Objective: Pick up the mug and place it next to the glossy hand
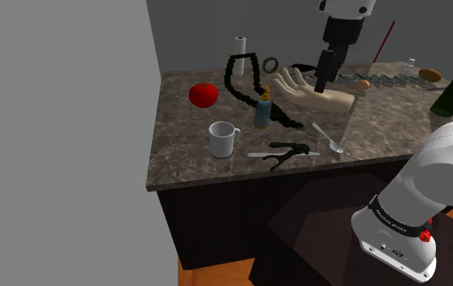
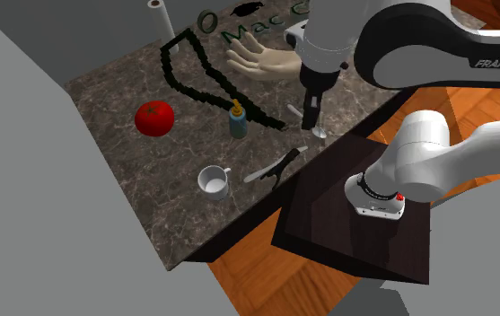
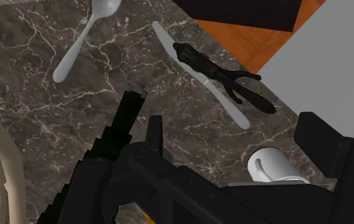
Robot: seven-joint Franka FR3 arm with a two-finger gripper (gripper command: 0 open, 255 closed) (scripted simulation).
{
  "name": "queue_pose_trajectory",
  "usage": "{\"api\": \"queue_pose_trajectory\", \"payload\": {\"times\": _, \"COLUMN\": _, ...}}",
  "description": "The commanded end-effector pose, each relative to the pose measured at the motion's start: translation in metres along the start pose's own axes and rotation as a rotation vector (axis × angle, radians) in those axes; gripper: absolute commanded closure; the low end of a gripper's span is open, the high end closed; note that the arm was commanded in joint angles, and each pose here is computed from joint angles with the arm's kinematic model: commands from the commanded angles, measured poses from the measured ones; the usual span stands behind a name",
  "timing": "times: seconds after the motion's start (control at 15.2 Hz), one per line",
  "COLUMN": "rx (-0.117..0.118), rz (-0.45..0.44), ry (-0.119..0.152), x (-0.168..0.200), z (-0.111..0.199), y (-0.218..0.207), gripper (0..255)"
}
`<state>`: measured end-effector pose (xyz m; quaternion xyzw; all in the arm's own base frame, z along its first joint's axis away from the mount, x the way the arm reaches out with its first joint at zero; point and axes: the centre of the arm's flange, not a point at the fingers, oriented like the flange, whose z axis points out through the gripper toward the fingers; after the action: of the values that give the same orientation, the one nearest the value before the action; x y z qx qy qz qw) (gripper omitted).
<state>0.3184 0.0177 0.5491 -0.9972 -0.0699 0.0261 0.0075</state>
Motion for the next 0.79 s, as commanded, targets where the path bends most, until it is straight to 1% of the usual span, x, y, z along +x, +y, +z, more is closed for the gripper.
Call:
{"api": "queue_pose_trajectory", "payload": {"times": 0.0, "rx": 0.0, "rz": 0.0, "ry": 0.0, "x": 0.0, "z": 0.0, "y": 0.0, "gripper": 0}}
{"api": "queue_pose_trajectory", "payload": {"times": 0.73, "rx": -0.035, "rz": -0.005, "ry": 0.02, "x": 0.095, "z": 0.064, "y": -0.092, "gripper": 0}}
